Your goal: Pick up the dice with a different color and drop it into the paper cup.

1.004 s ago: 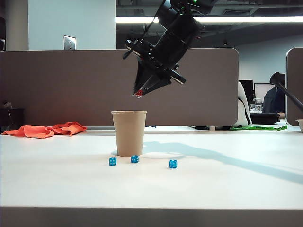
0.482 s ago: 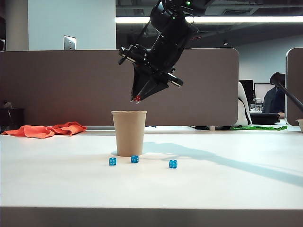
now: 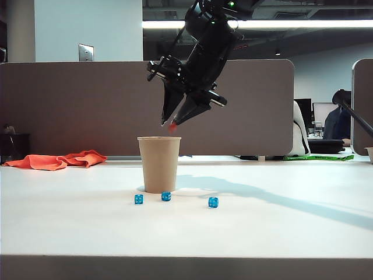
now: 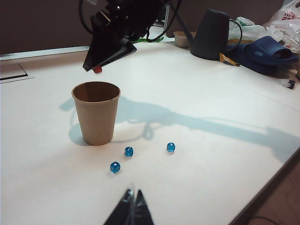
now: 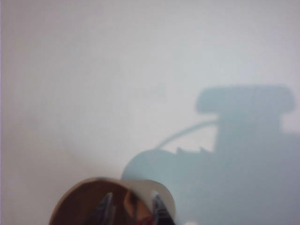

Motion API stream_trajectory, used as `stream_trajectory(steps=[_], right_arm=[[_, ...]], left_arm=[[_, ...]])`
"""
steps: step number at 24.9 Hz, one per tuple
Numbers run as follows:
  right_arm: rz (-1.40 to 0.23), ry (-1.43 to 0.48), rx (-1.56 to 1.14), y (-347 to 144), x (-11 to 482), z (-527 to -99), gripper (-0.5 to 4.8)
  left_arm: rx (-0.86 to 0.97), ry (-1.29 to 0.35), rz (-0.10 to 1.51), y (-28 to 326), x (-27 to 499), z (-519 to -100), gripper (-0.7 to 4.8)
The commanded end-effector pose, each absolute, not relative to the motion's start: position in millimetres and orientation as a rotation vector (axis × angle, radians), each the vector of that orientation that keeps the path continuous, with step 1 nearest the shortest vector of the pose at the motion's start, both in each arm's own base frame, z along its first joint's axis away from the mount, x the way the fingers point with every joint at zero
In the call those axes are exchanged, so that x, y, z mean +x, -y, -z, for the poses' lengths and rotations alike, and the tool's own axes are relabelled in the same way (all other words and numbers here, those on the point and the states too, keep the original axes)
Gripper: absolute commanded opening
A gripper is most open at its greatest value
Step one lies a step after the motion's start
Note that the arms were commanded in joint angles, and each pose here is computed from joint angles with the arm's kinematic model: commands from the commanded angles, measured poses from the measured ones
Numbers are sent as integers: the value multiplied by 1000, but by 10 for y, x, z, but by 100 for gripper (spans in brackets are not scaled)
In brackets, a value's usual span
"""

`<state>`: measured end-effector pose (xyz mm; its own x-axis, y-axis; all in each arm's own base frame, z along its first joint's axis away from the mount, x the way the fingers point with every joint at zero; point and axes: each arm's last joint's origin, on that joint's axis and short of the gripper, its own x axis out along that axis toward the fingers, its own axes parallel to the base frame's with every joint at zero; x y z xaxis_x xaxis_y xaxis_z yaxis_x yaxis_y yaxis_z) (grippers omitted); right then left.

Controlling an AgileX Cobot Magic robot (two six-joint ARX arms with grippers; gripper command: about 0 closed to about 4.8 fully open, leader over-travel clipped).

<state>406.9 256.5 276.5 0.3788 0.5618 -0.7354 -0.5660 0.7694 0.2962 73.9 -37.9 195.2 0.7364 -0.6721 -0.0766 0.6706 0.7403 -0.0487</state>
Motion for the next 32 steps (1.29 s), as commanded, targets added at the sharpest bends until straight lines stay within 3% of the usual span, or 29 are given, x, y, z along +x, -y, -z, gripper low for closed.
stream_trajectory(steps=[1,11,13,15,22,27,32], right_arm=[[-727,-902,0,-2576,4075,-2819,118],[-738,-888,6,-2585,4081,-2833,110],[-737,-890,5,-2584,4080,-2831,73],[-753,-903,2,-2579,4066,-2834,-5],[-749,-844,-36,-2549,4029,-2980,-6],[-597,-667,-167,-2370,3853,-3491,-6],[-549,-592,-174,-2246,3683,-3811,-6]], left_arm=[[-14,-74,744,381,739,-1970,-6],[-14,-74,742,380,739,-1969,-6],[-14,-74,741,380,739,-1969,-6],[-14,-74,741,380,740,-1969,-6],[-14,-75,741,380,739,-1969,-6],[-16,-76,716,375,744,-1968,-6],[-36,-82,642,358,758,-1968,-6]])
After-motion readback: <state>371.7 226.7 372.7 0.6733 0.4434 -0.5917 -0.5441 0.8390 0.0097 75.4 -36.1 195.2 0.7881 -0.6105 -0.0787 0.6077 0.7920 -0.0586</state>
